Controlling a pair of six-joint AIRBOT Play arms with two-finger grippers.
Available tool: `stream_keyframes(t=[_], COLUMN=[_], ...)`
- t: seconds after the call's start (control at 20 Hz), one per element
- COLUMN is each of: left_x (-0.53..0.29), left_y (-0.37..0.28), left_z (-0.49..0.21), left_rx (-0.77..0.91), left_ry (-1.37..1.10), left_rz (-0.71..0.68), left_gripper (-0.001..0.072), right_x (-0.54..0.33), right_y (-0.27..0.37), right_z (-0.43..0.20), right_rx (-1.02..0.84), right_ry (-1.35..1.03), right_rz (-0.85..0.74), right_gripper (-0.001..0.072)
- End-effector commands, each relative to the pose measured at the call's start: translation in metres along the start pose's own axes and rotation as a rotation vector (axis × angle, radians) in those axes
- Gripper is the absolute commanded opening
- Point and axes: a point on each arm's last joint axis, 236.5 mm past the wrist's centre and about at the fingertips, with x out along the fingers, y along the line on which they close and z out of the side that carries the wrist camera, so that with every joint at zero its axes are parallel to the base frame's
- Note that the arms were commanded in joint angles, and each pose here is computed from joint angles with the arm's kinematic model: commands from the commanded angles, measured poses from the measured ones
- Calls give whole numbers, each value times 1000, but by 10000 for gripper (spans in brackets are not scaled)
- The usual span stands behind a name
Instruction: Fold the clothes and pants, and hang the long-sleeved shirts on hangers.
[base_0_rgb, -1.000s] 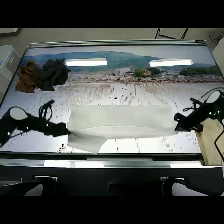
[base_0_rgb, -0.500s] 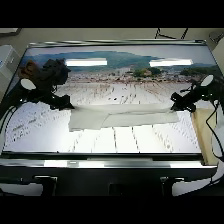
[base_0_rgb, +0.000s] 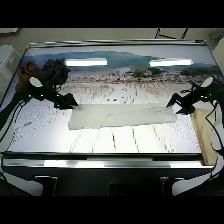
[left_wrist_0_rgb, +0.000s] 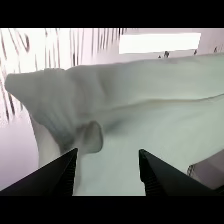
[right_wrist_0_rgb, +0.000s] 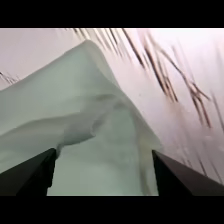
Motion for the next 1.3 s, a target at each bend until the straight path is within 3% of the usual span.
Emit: stream_keyframes(t=[0.0, 0.3, 0.35, 0.45, 0.5, 0.55, 0.6, 0.65, 0.75, 0.8, 1.1, 1.25], left_x=[-26, -43, -43, -40, -39, -37, -34, -31, -11, 5, 147, 190], left_y=[-6, -39, -43, -56, -64, -73, -81, -91, -120, -137, -232, -275], left_z=[5, 0, -1, -4, -6, -7, -6, -6, -1, -1, -64, -84], left_rx=[13, 88, 99, 114, 117, 120, 124, 133, 162, 182, 141, -3], left_ry=[-41, -81, -79, -74, -72, -70, -75, -82, -117, -132, -12, -2], left_rz=[-5, -10, -11, -32, -55, -77, -95, -113, -146, -158, -286, -406], left_gripper=[436, 435, 435, 435, 435, 433, 413, 320, 53, 19, 18, 18], right_x=[-1, 32, 35, 36, 33, 28, 19, 6, -29, -48, -157, -193], right_y=[-20, 3, 8, 15, 19, 24, 31, 40, 63, 77, 166, 198], right_z=[-9, -12, -13, -13, -14, -16, -17, -18, -22, -29, -114, -167], right_rx=[8, 42, 53, 62, 58, 34, -13, -49, -111, -149, -419, -507], right_ry=[73, 163, 172, 179, 182, 185, 171, 150, 91, 60, -114, -163], right_rz=[37, 185, 213, 245, 264, 282, 307, 337, 387, 398, 427, 455], right_gripper=[716, 710, 644, 332, 112, 42, 41, 41, 40, 40, 39, 39])
